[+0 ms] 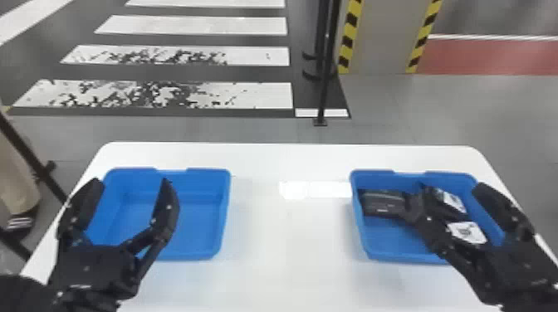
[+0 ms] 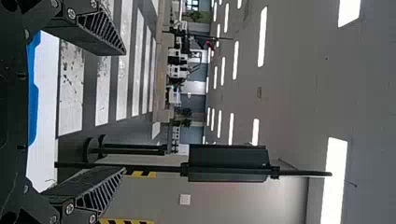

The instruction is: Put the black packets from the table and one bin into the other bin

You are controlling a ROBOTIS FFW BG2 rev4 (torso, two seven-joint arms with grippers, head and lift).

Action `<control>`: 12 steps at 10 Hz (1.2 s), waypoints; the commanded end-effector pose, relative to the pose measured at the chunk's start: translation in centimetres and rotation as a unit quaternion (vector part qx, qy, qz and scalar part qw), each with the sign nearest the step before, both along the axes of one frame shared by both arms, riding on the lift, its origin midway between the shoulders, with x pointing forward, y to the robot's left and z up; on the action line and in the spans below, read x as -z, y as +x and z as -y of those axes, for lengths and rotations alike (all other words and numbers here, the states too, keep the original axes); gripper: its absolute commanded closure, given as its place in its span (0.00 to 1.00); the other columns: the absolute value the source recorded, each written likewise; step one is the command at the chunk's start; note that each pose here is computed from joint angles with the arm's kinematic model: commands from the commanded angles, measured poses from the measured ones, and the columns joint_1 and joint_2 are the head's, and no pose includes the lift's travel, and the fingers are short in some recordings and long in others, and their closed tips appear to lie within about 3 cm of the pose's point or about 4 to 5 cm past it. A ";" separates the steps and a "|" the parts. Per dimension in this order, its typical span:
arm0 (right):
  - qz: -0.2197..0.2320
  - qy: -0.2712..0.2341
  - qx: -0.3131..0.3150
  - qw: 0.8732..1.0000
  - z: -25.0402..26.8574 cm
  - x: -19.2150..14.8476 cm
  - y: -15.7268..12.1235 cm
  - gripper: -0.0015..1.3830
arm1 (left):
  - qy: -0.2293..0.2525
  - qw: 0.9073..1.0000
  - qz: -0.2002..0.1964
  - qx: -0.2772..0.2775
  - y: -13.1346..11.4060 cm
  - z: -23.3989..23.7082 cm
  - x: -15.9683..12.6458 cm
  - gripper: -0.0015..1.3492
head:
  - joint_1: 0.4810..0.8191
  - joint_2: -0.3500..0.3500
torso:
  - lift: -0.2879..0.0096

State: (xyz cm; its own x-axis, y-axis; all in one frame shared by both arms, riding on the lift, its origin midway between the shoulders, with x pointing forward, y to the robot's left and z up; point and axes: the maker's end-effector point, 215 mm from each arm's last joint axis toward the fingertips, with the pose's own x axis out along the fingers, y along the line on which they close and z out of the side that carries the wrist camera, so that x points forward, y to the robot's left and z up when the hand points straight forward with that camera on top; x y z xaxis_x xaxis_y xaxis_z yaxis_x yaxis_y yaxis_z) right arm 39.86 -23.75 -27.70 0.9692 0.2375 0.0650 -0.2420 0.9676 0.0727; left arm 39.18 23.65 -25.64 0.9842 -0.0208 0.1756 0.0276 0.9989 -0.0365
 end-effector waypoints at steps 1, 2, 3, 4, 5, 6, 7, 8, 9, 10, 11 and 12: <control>0.002 0.001 0.002 1.000 0.1 -0.2 0.0 0.09 | 0.000 1.000 0.000 -0.001 0.0 -0.2 0.0 0.12 | 0.63 0.50 | 0.60; 0.003 0.002 0.002 1.000 0.0 -0.4 0.0 0.09 | 0.000 1.000 0.000 -0.001 0.0 -0.2 0.0 0.12 | 0.63 0.50 | 0.60; 0.004 0.001 0.003 1.000 0.1 -0.5 0.0 0.09 | 0.000 1.000 0.002 -0.001 -0.1 -0.2 -0.1 0.12 | 0.63 0.50 | 0.60; 0.004 0.001 0.002 1.000 0.0 -0.5 0.0 0.09 | 0.000 1.000 0.000 -0.003 -0.1 -0.3 0.0 0.12 | 0.63 0.50 | 0.60; 0.009 0.001 0.003 1.000 0.0 -0.8 0.0 0.09 | 0.000 1.000 0.000 -0.003 -0.1 -0.3 0.0 0.12 | 0.63 0.50 | 0.60; 0.012 0.000 0.003 1.000 0.0 -1.0 0.0 0.09 | 0.000 1.000 0.000 -0.003 -0.1 -0.3 0.0 0.12 | 0.63 0.50 | 0.60; 0.014 -0.001 0.004 1.000 0.1 -1.1 0.0 0.09 | 0.000 1.000 0.001 -0.003 -0.1 -0.4 0.0 0.12 | 0.63 0.50 | 0.60; 0.014 -0.001 0.005 1.000 0.2 -1.1 0.0 0.09 | 0.000 1.000 0.001 -0.003 -0.1 -0.4 0.0 0.12 | 0.63 0.50 | 0.60; 0.016 0.001 0.004 1.000 0.1 -1.2 0.0 0.09 | 0.000 1.000 0.000 -0.003 -0.1 -0.3 0.0 0.12 | 0.63 0.50 | 0.60; 0.016 0.001 0.006 1.000 0.2 -1.2 0.0 0.09 | 0.000 1.000 -0.001 -0.003 -0.1 -0.3 0.1 0.12 | 0.63 0.50 | 0.60; 0.019 -0.001 0.008 1.000 0.3 -1.4 0.0 0.09 | -0.001 1.000 0.000 -0.002 0.0 -0.2 0.0 0.12 | 0.63 0.50 | 0.60; 0.019 0.002 0.009 1.000 0.3 -1.4 0.0 0.09 | -0.001 1.000 0.000 -0.002 0.0 -0.2 0.0 0.12 | 0.63 0.50 | 0.60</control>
